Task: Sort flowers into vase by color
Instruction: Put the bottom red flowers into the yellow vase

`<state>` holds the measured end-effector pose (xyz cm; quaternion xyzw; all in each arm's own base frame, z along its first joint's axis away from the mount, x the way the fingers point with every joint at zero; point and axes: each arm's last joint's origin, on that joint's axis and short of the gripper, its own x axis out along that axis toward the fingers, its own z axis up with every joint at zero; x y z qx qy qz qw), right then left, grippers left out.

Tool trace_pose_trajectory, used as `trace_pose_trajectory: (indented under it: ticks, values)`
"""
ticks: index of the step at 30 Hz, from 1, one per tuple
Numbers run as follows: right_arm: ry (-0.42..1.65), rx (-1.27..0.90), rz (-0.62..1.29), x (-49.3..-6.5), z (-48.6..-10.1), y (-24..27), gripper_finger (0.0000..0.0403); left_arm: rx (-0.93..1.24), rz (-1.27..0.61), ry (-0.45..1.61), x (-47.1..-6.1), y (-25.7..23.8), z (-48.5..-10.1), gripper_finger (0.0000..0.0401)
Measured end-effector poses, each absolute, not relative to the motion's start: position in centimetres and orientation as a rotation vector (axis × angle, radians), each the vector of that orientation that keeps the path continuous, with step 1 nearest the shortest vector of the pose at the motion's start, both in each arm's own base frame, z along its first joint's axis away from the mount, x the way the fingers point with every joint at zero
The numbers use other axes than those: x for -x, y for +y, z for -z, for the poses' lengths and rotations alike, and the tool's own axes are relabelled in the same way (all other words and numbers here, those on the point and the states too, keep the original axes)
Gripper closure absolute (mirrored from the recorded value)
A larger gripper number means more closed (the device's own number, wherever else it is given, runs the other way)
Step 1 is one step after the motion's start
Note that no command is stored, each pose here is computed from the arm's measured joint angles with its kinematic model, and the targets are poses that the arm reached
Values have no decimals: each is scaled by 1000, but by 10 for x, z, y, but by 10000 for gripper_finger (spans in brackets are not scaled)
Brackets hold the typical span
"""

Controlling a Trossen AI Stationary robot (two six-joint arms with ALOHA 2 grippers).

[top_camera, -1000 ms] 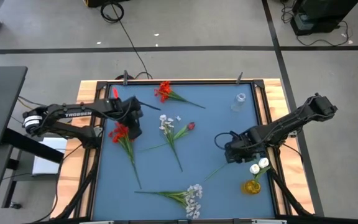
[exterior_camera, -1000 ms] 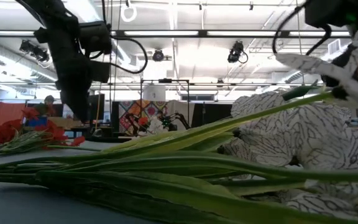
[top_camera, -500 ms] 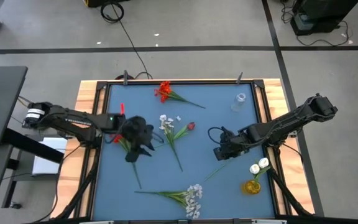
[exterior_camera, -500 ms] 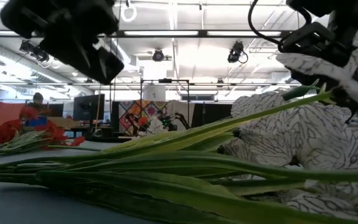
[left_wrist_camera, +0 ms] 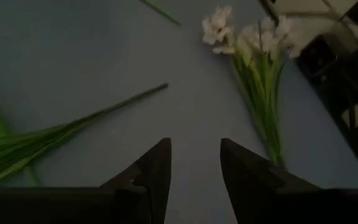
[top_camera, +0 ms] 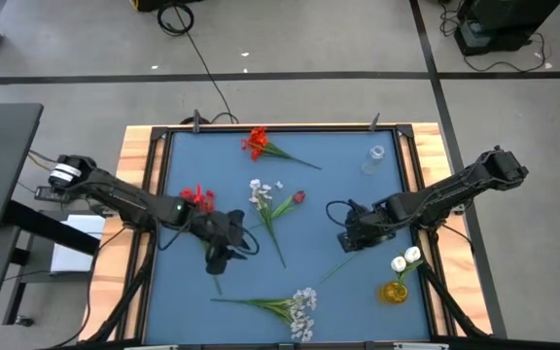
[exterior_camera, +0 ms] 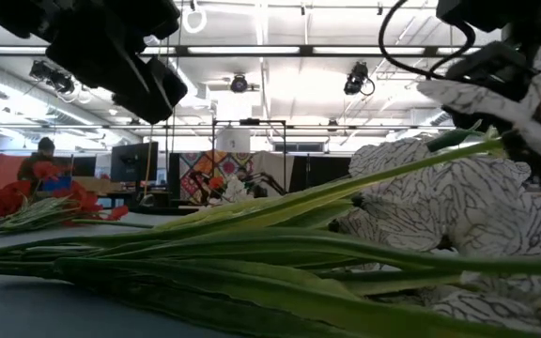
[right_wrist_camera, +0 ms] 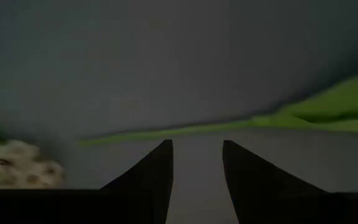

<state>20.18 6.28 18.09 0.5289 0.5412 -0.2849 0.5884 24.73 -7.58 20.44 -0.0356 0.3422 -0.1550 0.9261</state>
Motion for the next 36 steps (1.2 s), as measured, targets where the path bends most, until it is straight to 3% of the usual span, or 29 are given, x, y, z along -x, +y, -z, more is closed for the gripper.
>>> trace_pose_trajectory:
  ticks: [6, 17, 27, 36]
  values:
    - [1418, -1175, 690, -189, -178, 63, 255, 126, 236, 698, -254, -92, -192, 257]
    - [1439, -1082, 910, -173, -176, 62, 255, 396, 5, 699, -265, -76, -185, 257]
    - [1346, -1104, 751, -188, -177, 61, 255, 739, -221, 706, -265, -63, -182, 257]
    - [1239, -1113, 706, -198, -179, 58, 255, 917, -481, 1006, -236, -69, -161, 257]
